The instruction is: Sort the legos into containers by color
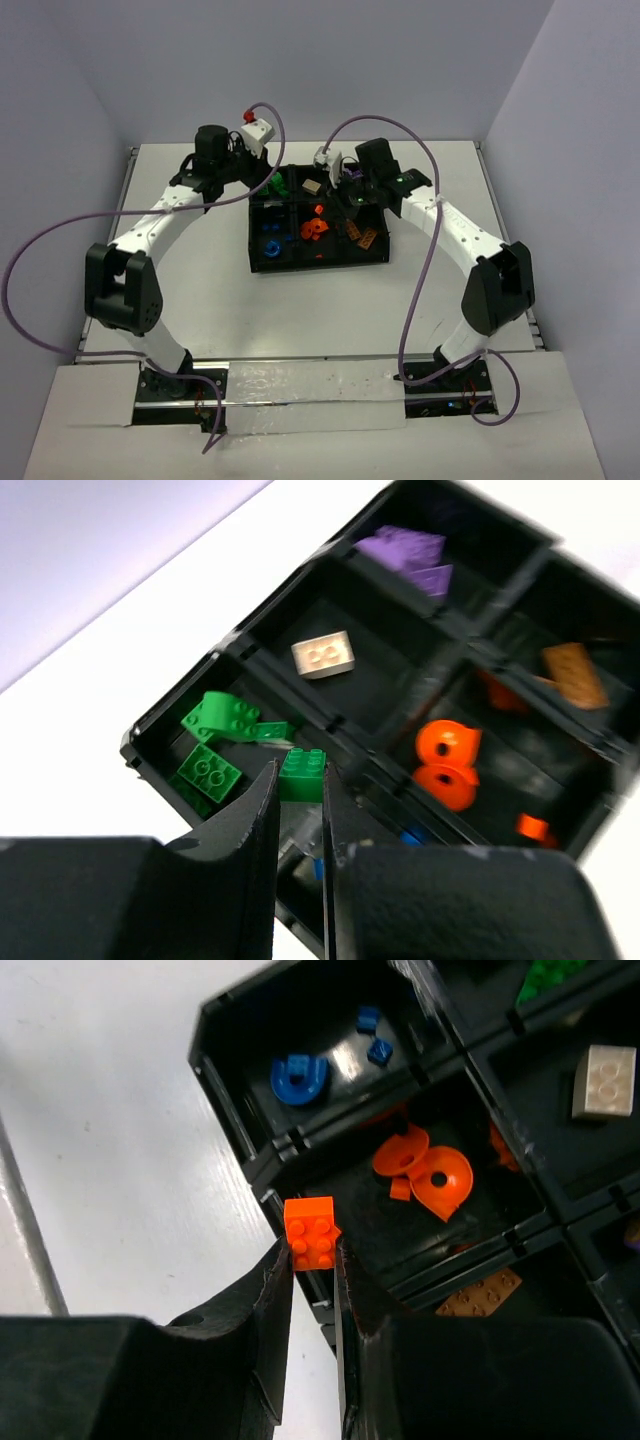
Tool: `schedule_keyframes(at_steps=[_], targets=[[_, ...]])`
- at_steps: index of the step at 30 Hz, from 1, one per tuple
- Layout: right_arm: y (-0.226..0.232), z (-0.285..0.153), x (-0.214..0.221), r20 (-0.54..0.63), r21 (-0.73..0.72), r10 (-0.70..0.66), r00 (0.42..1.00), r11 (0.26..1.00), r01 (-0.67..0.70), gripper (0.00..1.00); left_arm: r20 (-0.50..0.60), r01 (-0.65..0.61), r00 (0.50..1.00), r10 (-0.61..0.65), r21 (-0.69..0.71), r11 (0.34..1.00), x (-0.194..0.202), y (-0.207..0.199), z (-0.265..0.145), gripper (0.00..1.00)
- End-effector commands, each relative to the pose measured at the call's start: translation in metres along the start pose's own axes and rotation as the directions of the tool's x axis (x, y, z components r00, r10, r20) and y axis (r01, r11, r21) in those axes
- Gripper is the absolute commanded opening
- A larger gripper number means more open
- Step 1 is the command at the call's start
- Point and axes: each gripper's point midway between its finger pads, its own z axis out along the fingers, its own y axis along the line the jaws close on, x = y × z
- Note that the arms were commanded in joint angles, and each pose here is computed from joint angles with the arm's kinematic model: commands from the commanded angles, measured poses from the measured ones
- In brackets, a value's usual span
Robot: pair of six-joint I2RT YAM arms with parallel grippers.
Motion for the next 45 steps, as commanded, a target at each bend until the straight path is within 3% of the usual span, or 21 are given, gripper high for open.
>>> schedule_keyframes(at_steps=[1, 6, 11, 13, 23, 30, 33, 37, 41, 43, 45], targets=[[-0.015, -0.004, -0.018, 0.009, 0.072, -0.026, 1.000, 0.997, 0.025, 0.00, -0.007, 0.026, 1.000, -0.027, -0.121, 0.992, 0.001, 0.031, 0.019, 0.14], [-0.021, 0.005, -0.015, 0.004, 0.082, -0.006, 1.000, 0.997, 0.005, 0.00, -0.034, 0.043, 0.998, -0.048, -0.153, 0.987, 0.017, 0.046, 0.043, 0.21], [-0.026, 0.009, -0.012, -0.009, 0.094, -0.004, 1.000, 0.996, 0.005, 0.00, -0.029, 0.056, 0.998, -0.061, -0.150, 0.987, 0.019, 0.049, 0.052, 0.61], [-0.028, 0.011, -0.010, -0.017, 0.100, -0.003, 1.000, 0.995, 0.005, 0.00, -0.014, 0.056, 0.998, -0.059, -0.139, 0.989, 0.013, 0.049, 0.054, 0.70], [-0.031, 0.023, 0.001, -0.080, 0.102, -0.017, 0.997, 0.994, 0.025, 0.00, 0.053, 0.109, 0.993, -0.105, -0.067, 0.992, -0.014, 0.039, 0.044, 0.70], [-0.020, 0.045, 0.025, -0.222, 0.074, -0.080, 0.972, 0.992, 0.098, 0.00, 0.167, 0.151, 0.976, -0.143, -0.033, 0.988, -0.063, 0.026, -0.007, 0.73], [-0.022, 0.051, 0.031, -0.252, 0.090, -0.067, 0.965, 0.992, 0.092, 0.01, 0.180, 0.189, 0.967, -0.179, -0.037, 0.981, -0.064, 0.023, -0.028, 0.74], [-0.028, 0.059, 0.041, -0.295, 0.117, -0.030, 0.955, 0.991, 0.067, 0.11, 0.178, 0.198, 0.966, -0.185, -0.056, 0.979, -0.064, 0.019, -0.055, 0.77], [-0.033, 0.062, 0.048, -0.329, 0.135, -0.013, 0.944, 0.989, 0.060, 0.53, 0.131, 0.228, 0.967, -0.220, -0.042, 0.973, -0.056, 0.014, -0.075, 0.83], [-0.033, 0.063, 0.052, -0.341, 0.140, -0.014, 0.940, 0.988, 0.066, 0.64, 0.121, 0.247, 0.963, -0.239, -0.058, 0.967, -0.055, 0.023, -0.086, 0.97], [-0.032, 0.063, 0.052, -0.343, 0.138, -0.020, 0.939, 0.988, 0.071, 0.72, 0.094, 0.284, 0.956, -0.277, -0.069, 0.956, -0.049, 0.028, -0.089, 0.99]])
